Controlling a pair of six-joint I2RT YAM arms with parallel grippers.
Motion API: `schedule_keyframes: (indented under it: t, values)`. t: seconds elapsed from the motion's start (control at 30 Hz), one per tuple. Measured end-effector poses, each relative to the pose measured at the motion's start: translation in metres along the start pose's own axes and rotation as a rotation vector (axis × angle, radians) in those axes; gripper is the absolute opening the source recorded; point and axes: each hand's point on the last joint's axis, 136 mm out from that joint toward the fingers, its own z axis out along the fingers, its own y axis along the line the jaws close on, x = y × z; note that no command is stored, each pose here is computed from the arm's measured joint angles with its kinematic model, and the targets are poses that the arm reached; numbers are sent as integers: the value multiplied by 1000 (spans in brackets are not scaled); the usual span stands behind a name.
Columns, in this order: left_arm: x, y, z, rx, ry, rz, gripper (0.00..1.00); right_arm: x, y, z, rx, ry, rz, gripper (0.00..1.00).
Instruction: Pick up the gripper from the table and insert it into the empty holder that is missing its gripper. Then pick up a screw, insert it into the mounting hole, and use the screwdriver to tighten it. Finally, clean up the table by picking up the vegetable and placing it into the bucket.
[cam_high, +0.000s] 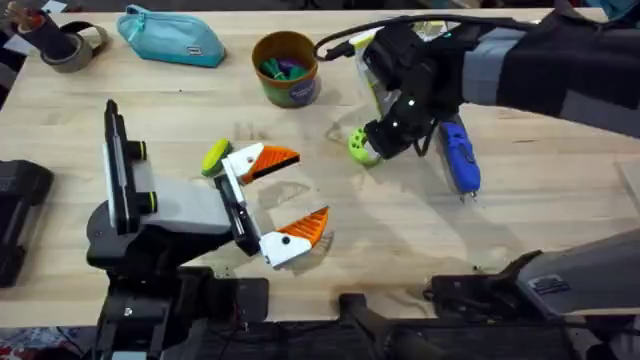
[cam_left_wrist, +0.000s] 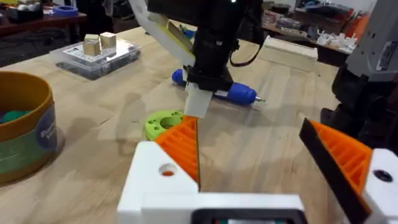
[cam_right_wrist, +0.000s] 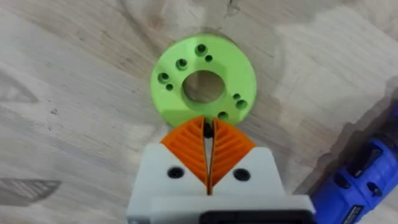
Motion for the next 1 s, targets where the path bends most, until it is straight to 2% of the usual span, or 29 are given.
schedule_keyframes:
  t: [0.37,0.43,0.63,0.87,1.0]
  values:
    - [0,0,0,0,0,0,987,8,0,-10,-1,41,0,6]
    - [0,0,0,0,0,0,987,6,0,-26,-4,37,0,6]
    - [0,0,0,0,0,0,987,-23,2,-94,-12,-92,0,6]
    - [0,0,0,0,0,0,986,-34,3,-153,-20,-157,-2,6]
    - [0,0,0,0,0,0,987,-44,14,-184,-32,-223,-33,6]
